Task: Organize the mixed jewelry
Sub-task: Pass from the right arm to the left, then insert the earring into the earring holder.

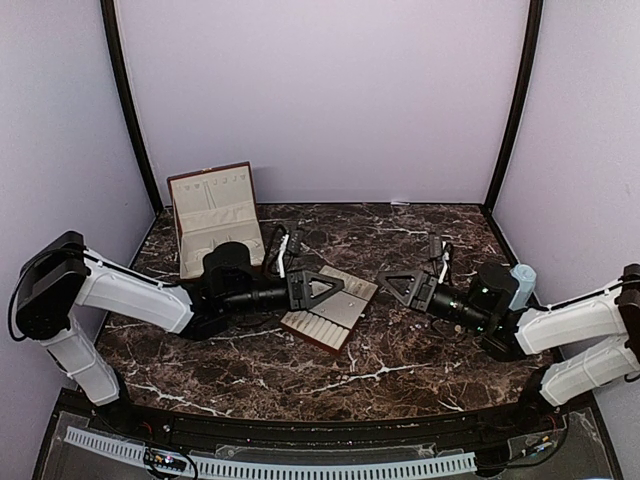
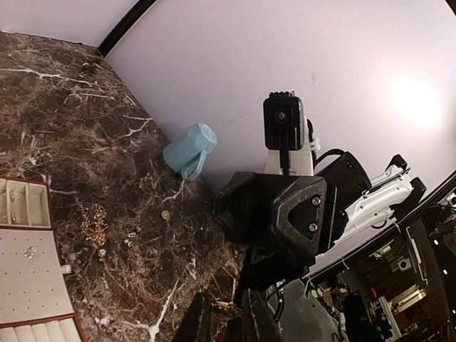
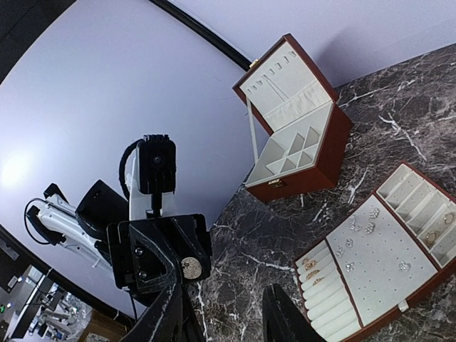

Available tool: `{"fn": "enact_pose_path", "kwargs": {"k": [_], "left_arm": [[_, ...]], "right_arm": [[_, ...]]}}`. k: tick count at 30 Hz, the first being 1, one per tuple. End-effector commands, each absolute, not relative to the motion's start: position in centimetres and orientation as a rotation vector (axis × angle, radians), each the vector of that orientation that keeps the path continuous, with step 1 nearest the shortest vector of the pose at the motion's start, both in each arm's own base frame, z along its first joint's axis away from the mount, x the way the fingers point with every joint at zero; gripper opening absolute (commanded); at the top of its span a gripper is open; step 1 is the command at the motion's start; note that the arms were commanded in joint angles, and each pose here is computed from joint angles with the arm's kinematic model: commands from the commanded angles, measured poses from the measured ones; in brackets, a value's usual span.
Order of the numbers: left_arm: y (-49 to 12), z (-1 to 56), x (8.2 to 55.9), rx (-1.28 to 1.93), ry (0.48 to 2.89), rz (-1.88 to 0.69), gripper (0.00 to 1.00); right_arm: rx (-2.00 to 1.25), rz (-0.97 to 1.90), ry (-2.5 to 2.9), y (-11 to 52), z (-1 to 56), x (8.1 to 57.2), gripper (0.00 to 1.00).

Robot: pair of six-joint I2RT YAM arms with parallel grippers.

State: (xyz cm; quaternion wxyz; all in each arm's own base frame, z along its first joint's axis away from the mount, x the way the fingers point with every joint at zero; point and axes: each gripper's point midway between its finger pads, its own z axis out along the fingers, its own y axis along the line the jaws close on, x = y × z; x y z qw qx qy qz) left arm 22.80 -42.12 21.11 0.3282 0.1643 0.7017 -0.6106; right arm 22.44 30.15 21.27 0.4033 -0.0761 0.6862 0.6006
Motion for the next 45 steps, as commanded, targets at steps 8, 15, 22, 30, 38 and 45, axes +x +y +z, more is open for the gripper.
{"fn": "enact_pose_path", "kwargs": {"k": [8, 15, 22, 30, 38, 45], "left_arm": [[-39.3, 17.8, 22.9, 0.743, 2.162, -1.302, 0.08], [-39.0, 15.0, 22.7, 0.901, 2.375, -1.187, 0.08], [-38.9, 12.8, 22.9, 1.051, 2.506, -1.069, 0.08], [-39.5, 12.1, 24.5, 1.116, 2.577, -0.988, 0.09], [-39.6, 10.5, 26.2, 1.142, 2.658, -0.926, 0.09], [-39.4, 9.7, 27.5, 1.125, 2.709, -0.926, 0.09]], "right_arm": [[-0.167, 1.245, 1.921, 28.3, 18.0, 23.7, 0.39], [-0.161, 1.166, 1.985, 27.5, 16.7, 23.7, 0.39], [-0.167, 1.101, 2.017, 26.5, 15.9, 23.5, 0.39], [-0.177, 1.060, 2.023, 25.9, 15.8, 23.4, 0.39], [-0.182, 1.049, 2.035, 25.8, 15.2, 23.3, 0.39], [-0.177, 1.037, 2.043, 25.5, 14.8, 23.2, 0.39]]}}
